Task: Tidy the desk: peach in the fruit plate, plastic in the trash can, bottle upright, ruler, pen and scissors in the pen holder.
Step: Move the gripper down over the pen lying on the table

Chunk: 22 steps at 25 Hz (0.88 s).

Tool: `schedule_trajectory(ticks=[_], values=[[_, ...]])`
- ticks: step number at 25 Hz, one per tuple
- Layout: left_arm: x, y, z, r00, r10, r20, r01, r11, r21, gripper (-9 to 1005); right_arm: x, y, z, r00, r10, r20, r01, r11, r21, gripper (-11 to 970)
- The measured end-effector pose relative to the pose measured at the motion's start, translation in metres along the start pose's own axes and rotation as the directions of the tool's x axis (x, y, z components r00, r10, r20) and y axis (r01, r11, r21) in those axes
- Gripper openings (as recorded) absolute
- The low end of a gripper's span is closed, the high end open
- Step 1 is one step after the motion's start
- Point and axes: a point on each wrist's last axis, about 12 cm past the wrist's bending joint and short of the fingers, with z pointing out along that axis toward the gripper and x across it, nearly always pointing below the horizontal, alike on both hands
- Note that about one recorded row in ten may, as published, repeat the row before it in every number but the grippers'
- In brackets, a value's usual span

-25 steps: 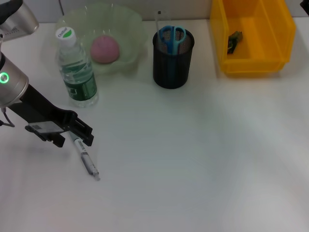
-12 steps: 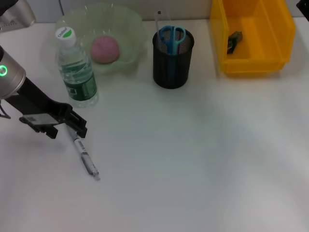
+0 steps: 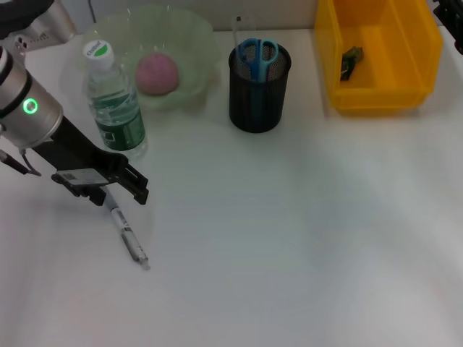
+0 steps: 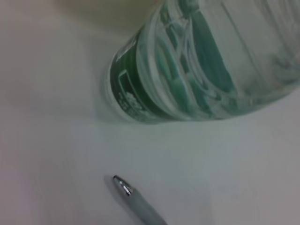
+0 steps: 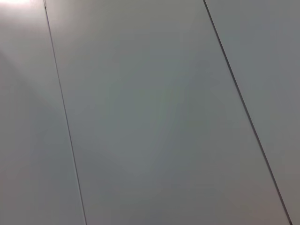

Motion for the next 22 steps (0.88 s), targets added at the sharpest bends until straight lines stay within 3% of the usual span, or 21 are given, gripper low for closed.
schedule_trajectory(ticks=[6,15,22], values=[[-0.003,0.000,-0.001,1.000,-0.007,0.017,0.007,1.000,0.007,641,-0.001,0.000,0.003,1.000,-0.001,0.001,0.001,1.000,-0.005,509],[-0.002,0.013,-0.004,0.997,-0.074,0.010,0.074,0.997,0.017,632,-0.001,-0.003,0.009,1.000,0.001,-0.005,-0.001,1.000,0.008,509],[-0.003,0.013,-0.009,0.998,-0.056,0.007,0.056,0.998,0.010,626,-0.002,-0.003,0.013,1.000,-0.004,-0.003,0.004,1.000,0.000,509]])
